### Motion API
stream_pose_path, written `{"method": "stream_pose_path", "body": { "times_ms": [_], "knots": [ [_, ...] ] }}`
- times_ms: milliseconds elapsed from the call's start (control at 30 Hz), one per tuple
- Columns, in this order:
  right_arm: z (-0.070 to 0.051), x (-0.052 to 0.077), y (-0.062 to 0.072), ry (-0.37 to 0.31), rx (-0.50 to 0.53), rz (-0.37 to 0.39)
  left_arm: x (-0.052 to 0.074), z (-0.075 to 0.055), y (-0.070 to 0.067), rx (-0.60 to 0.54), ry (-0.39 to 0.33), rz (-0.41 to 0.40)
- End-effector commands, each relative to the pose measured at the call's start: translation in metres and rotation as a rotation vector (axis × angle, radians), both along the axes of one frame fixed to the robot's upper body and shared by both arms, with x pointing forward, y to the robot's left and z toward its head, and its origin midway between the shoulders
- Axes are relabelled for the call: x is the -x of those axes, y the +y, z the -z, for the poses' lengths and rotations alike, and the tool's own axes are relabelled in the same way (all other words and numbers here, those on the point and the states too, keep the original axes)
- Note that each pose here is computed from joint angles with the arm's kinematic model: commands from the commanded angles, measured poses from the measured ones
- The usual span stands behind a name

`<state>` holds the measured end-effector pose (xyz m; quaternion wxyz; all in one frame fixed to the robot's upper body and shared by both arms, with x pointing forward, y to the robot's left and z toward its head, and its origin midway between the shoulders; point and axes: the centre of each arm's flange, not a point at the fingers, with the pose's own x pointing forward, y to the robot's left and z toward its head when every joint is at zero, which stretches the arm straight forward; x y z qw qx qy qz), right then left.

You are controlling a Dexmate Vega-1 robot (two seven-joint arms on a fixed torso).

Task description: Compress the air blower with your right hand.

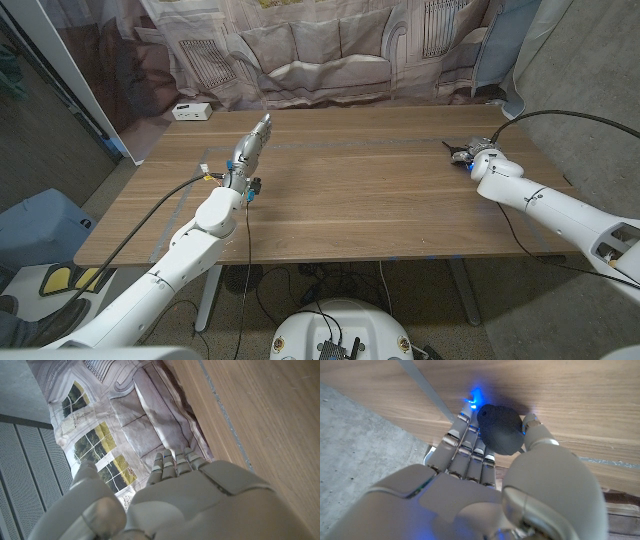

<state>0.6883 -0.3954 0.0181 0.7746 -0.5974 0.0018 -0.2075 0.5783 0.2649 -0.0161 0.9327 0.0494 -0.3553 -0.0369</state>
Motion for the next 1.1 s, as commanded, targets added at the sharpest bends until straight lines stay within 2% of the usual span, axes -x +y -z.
{"method": "stream_pose_path", "body": {
  "times_ms": [33,533,833,1100],
  "knots": [
    [0.003,0.001,0.0,-0.031,0.006,0.024,0.0,-0.002,-0.001,-0.004,-0.001,0.003],
    [-0.005,0.014,0.006,-0.128,0.009,0.017,-0.001,0.0,-0.001,-0.001,0.002,0.005],
    [-0.017,0.03,0.01,-0.221,0.013,0.002,-0.002,-0.001,-0.001,-0.003,0.002,0.009],
    [-0.023,0.049,0.02,-0.33,0.066,0.016,-0.003,-0.002,-0.001,-0.002,-0.002,0.011]
  ]
}}
